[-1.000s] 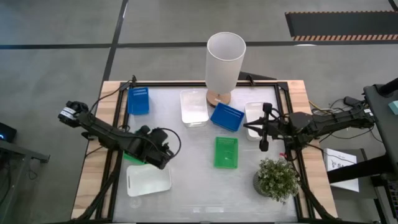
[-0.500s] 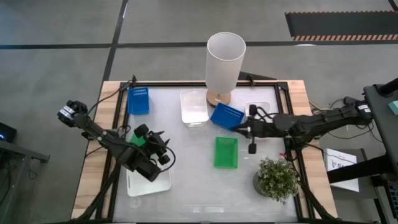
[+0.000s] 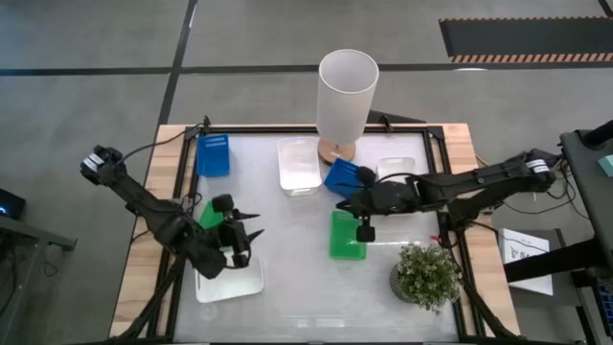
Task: Stack baskets by color
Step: Stack the left blue bin on top of the right blue bin on the table
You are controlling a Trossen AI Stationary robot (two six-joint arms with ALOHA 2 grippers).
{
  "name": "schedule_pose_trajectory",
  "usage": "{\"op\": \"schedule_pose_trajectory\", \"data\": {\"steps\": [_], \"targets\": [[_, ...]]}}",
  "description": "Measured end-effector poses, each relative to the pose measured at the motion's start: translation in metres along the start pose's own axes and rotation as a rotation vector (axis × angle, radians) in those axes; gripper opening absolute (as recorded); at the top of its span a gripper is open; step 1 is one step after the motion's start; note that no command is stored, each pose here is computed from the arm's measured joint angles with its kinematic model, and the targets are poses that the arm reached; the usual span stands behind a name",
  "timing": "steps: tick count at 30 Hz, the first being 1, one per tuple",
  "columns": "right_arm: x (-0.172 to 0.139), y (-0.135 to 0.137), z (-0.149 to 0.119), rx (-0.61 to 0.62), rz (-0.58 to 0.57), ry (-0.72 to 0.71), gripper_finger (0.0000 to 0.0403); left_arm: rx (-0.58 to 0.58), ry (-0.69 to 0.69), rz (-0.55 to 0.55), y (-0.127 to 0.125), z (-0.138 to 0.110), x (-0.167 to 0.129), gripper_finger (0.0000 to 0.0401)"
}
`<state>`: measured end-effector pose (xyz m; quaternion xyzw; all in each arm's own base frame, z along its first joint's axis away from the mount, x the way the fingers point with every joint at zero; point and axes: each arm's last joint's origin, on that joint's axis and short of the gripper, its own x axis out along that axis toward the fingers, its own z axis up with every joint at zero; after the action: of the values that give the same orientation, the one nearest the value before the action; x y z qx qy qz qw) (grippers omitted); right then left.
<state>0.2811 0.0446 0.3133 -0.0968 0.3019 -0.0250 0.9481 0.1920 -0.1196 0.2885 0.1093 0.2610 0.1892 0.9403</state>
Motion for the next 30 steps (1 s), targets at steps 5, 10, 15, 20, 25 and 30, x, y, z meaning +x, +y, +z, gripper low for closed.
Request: {"op": "schedule_pose_trajectory", "data": {"steps": [5, 10, 15, 20, 25, 30], "targets": [[0.008, 0.002, -0.001, 0.003, -0.007, 0.094, 0.0009, -0.147, 0.054, 0.091, 0.026, -0.012, 0.01, 0.0173], [0.012, 0.004, -0.008, 0.004, -0.003, 0.12, 0.0009, -0.357, 0.282, 0.332, 0.078, -0.03, 0.031, 0.0166], [0.012, 0.004, -0.011, -0.008, -0.002, 0.119, 0.0009, -0.571, 0.514, 0.505, 0.13, -0.052, 0.063, 0.0147], [0.011, 0.004, -0.011, -0.014, 0.0, 0.116, 0.0009, -0.646, 0.709, 0.616, 0.168, -0.09, 0.091, 0.0126], [0.01, 0.004, -0.011, -0.014, 0.0, 0.116, 0.0009, -0.687, 0.736, 0.539, 0.183, -0.117, 0.116, 0.0116], [0.01, 0.004, -0.011, -0.015, 0.001, 0.119, 0.0009, -0.677, 0.758, 0.514, 0.182, -0.124, 0.127, 0.0116]]}}
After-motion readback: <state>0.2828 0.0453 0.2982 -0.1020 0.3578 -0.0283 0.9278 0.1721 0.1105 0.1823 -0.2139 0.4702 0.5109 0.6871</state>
